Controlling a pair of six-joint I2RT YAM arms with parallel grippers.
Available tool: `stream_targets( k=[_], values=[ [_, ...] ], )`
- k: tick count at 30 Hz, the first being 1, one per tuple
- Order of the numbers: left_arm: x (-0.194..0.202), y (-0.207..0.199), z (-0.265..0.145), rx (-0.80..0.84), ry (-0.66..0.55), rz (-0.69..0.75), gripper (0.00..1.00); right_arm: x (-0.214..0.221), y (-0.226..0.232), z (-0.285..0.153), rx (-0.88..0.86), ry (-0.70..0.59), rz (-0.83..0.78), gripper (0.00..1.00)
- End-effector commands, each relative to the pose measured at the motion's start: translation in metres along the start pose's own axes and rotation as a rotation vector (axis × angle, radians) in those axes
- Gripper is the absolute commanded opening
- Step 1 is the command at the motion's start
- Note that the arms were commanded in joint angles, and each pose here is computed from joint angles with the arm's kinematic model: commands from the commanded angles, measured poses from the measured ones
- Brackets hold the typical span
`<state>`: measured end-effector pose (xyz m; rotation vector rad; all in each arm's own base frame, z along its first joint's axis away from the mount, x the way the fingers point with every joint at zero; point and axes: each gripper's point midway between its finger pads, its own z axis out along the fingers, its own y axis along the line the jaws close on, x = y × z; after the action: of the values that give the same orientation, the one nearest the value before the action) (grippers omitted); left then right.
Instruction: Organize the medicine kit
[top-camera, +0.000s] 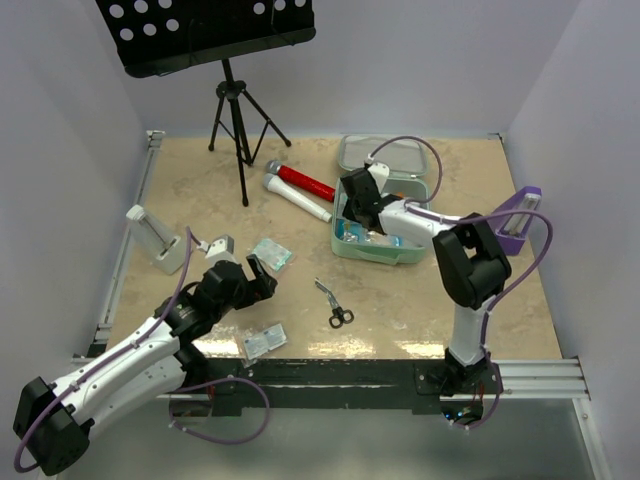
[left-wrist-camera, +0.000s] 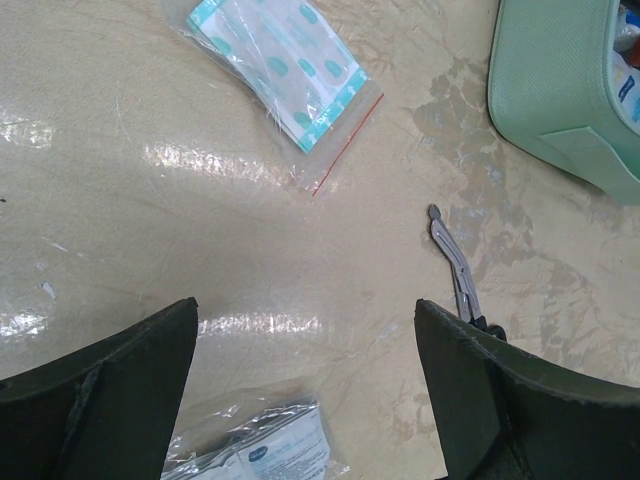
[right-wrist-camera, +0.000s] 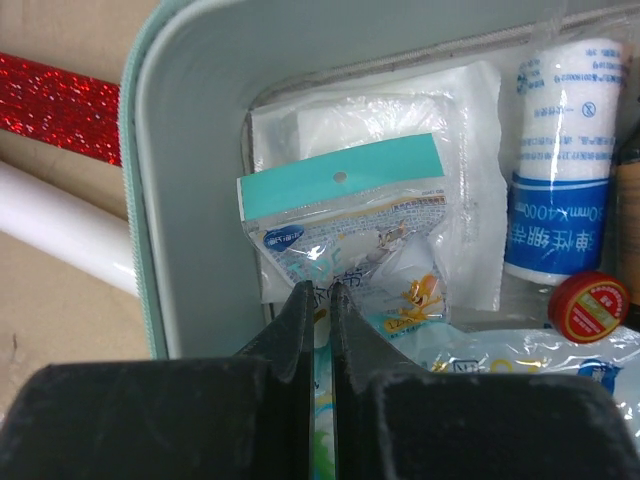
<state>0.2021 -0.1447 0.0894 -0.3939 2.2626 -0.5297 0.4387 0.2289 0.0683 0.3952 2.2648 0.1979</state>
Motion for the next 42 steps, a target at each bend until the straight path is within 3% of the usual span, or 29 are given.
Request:
stream_targets(
  k=[1, 15, 22, 28, 33, 42],
  values=[
    [-0.003, -0.002, 0.002, 0.009, -0.015, -0.015, 0.93, -0.030, 0.020, 0.001, -0.024, -0.082, 0.078, 0.00],
    [-0.002, 0.001, 0.003, -0.003, -0.011, -0.007, 0.93, -0.036, 0.016, 0.029, 0.057, -0.100, 0.085, 0.00],
    [-0.002, -0.002, 0.003, 0.004, -0.012, -0.008, 0.93, -0.048, 0.032, 0.010, -0.038, -0.091, 0.054, 0.37],
    [-0.004, -0.003, 0.003, 0.005, -0.012, -0.009, 0.93, -0.064, 0.041, -0.019, -0.108, -0.104, 0.063, 0.52],
    [-0.012, 0.000, -0.002, -0.018, -0.041, -0.003, 0.94, -0.081, 0.038, -0.062, -0.174, -0.145, 0.031, 0.56],
    [-0.032, -0.009, 0.008, -0.069, -0.063, 0.010, 0.95, -0.041, -0.007, -0.112, -0.215, -0.186, -0.158, 0.48]
  ],
)
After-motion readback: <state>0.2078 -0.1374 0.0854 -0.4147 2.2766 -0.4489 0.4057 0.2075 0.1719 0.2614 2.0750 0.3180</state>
